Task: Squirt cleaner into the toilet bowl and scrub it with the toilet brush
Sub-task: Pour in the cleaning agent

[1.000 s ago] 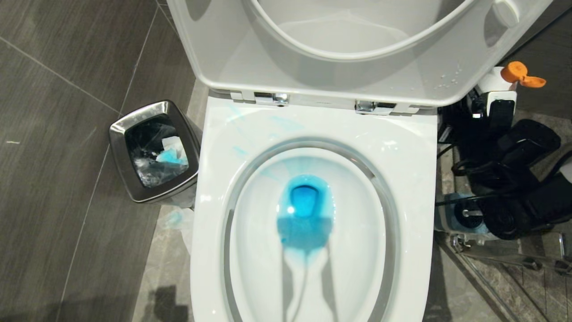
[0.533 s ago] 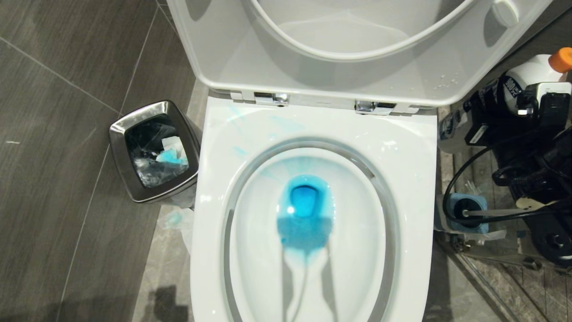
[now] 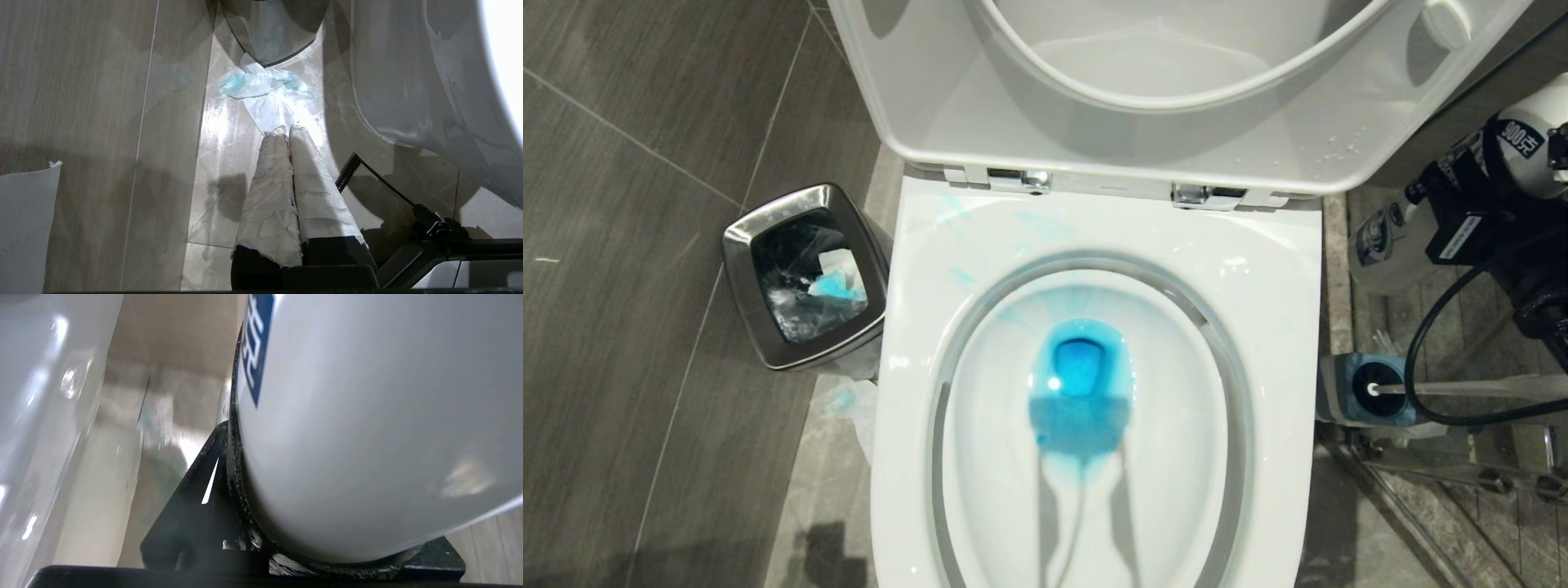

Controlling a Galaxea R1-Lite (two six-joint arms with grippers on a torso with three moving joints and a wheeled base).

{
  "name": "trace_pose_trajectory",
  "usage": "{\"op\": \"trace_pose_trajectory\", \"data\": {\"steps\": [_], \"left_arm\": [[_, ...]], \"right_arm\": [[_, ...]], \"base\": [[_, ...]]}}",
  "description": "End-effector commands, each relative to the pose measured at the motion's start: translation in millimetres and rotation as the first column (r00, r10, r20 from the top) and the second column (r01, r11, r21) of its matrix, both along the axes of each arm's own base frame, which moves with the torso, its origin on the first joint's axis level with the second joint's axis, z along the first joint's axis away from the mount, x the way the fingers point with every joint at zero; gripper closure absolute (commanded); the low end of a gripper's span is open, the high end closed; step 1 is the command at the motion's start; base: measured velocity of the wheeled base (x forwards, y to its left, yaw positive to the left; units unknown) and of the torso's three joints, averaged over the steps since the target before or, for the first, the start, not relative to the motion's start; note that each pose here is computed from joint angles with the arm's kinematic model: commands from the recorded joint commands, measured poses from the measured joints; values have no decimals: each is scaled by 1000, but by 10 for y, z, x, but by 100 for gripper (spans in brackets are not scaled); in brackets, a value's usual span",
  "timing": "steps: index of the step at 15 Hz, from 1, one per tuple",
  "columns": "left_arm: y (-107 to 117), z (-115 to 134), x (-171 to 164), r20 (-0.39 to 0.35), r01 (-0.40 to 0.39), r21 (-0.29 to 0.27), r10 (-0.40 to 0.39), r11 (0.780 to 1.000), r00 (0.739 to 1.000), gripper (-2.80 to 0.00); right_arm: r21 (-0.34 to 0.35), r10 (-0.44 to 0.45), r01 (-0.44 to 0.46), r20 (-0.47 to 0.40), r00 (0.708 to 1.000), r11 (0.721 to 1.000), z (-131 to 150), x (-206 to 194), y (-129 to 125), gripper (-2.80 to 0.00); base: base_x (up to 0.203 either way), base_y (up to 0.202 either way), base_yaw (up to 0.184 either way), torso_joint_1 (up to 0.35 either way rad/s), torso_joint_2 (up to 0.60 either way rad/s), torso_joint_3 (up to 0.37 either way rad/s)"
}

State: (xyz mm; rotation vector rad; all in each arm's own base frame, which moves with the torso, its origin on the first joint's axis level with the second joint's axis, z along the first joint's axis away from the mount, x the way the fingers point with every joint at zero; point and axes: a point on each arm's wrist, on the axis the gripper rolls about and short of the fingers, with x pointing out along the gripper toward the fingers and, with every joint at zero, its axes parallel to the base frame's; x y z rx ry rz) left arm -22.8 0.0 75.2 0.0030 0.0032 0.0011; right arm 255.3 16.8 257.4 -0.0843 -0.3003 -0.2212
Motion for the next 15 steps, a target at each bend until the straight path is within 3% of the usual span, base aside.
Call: {"op": "trace_pose_trajectory", "data": {"steps": [1, 12, 15], "left_arm": [[0, 0, 1, -1, 0, 0, 0, 1000, 1000, 0], [0, 0, 1, -1, 0, 0, 0, 1000, 1000, 0], [0, 0, 1, -1, 0, 0, 0, 1000, 1000, 0]], "right_arm": [[9, -1, 0, 30, 1000, 1000, 131, -210, -20, 0], [-2, 0, 0, 19, 1000, 1000, 398, -1063, -94, 0], [-30, 39, -39, -2, 999, 999, 490, -1253, -100, 0]], "base": [[0, 0, 0, 0, 0, 0], [0, 0, 0, 0, 0, 0], [0, 0, 0, 0, 0, 0]]}}
